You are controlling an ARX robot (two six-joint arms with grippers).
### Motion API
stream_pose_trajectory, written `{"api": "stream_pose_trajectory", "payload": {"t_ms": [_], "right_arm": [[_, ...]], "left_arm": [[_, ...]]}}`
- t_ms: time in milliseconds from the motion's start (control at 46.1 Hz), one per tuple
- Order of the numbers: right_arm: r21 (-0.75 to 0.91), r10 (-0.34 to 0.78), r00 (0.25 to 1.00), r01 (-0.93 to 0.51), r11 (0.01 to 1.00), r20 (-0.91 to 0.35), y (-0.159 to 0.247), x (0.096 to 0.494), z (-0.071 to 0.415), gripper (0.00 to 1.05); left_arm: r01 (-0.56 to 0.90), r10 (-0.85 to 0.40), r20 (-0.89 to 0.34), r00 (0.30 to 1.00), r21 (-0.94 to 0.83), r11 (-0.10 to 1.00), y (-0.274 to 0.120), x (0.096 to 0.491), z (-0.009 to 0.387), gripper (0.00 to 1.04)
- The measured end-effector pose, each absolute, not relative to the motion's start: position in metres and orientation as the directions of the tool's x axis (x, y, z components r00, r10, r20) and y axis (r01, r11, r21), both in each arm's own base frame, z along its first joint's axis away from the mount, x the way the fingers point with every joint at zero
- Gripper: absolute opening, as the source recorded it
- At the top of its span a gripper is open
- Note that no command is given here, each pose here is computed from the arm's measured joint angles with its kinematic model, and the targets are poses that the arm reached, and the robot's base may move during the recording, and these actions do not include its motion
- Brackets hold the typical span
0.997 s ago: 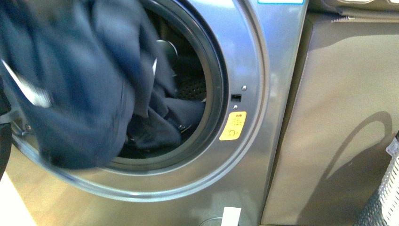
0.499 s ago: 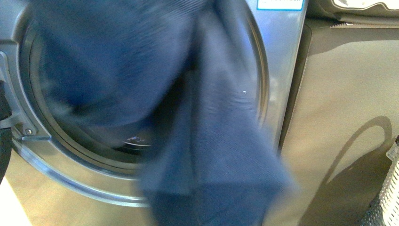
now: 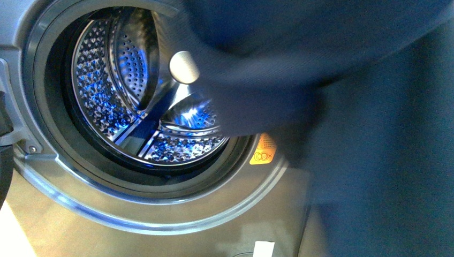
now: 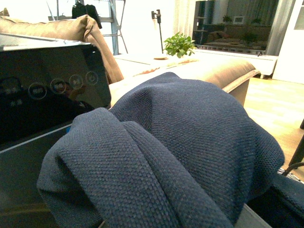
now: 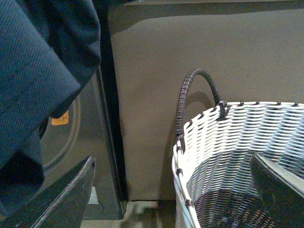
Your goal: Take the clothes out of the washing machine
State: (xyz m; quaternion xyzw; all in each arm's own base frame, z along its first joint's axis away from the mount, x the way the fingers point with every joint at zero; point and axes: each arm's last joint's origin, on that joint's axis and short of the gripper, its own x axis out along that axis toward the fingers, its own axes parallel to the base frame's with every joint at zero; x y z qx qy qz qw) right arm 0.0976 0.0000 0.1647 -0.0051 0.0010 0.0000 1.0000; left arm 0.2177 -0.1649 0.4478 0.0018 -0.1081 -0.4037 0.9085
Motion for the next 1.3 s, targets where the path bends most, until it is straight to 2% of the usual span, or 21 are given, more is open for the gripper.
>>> {"api": "stream_pose_trajectory", "payload": {"t_ms": [412,715,759,802,846,932,1062,1301], "right_arm": [[-0.010,0.000,1.000,0.000,1.000,-0.002,0.000,0.098,0.165,0.97],[-0.009,0.001,1.000,-0.001,1.000,-0.002,0.000,0.098,0.165,0.97],[0.015,0.062,0.998,-0.062,0.998,0.007,0.000,0.099,0.166,0.97],[0.085,0.205,0.978,-0.207,0.975,0.034,-0.002,0.100,0.169,0.97],[0.135,0.302,0.952,-0.306,0.943,0.043,-0.004,0.101,0.171,0.97],[0.223,0.421,0.906,-0.421,0.880,0.046,-0.010,0.103,0.173,0.97],[0.296,0.460,0.885,-0.458,0.838,0.066,-0.018,0.115,0.186,0.97],[0.228,0.511,0.843,-0.537,0.812,0.167,-0.025,0.149,0.233,0.97]], "left_arm": [[0.762,-0.749,0.208,0.629,0.026,0.647,-0.181,0.224,0.495,0.15],[0.764,-0.748,0.225,0.624,0.023,0.645,-0.181,0.220,0.502,0.15],[0.765,-0.748,0.225,0.624,0.022,0.644,-0.181,0.220,0.502,0.15],[0.765,-0.749,0.224,0.624,0.022,0.644,-0.181,0.220,0.502,0.15],[0.764,-0.748,0.225,0.625,0.020,0.644,-0.181,0.220,0.502,0.15],[0.765,-0.749,0.224,0.624,0.019,0.643,-0.181,0.220,0.502,0.15],[0.764,-0.748,0.224,0.625,0.019,0.644,-0.181,0.220,0.502,0.15],[0.764,-0.748,0.224,0.625,0.019,0.644,-0.181,0.220,0.502,0.15]]}}
